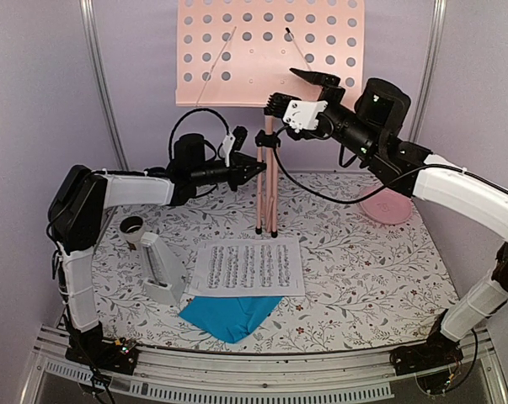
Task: Set up the instrument practice props
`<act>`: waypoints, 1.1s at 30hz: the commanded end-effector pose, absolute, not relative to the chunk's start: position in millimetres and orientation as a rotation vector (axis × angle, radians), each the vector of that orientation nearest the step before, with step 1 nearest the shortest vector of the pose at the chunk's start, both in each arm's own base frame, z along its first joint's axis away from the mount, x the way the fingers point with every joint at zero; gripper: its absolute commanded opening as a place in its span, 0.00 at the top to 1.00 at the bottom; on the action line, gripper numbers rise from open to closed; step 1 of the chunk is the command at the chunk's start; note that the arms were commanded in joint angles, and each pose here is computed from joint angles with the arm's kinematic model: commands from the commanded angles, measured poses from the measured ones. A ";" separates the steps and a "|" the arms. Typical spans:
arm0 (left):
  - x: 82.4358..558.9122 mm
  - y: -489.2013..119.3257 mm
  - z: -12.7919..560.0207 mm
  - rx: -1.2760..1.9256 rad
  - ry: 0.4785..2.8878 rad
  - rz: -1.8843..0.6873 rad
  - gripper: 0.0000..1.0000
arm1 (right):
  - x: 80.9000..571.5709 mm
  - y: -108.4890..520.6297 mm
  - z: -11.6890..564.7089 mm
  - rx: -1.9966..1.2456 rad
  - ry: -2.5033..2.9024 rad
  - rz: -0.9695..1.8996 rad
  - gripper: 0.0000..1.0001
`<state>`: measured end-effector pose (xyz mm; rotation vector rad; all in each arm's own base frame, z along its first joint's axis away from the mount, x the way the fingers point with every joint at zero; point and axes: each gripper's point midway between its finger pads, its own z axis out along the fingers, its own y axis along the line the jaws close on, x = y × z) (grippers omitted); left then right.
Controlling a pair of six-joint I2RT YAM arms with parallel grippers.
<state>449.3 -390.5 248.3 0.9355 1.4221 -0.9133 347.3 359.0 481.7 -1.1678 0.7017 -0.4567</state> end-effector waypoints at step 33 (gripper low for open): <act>459.1 -375.6 286.7 0.886 1.338 -0.815 1.00 | 405.5 354.1 271.0 -0.714 1.588 0.718 0.27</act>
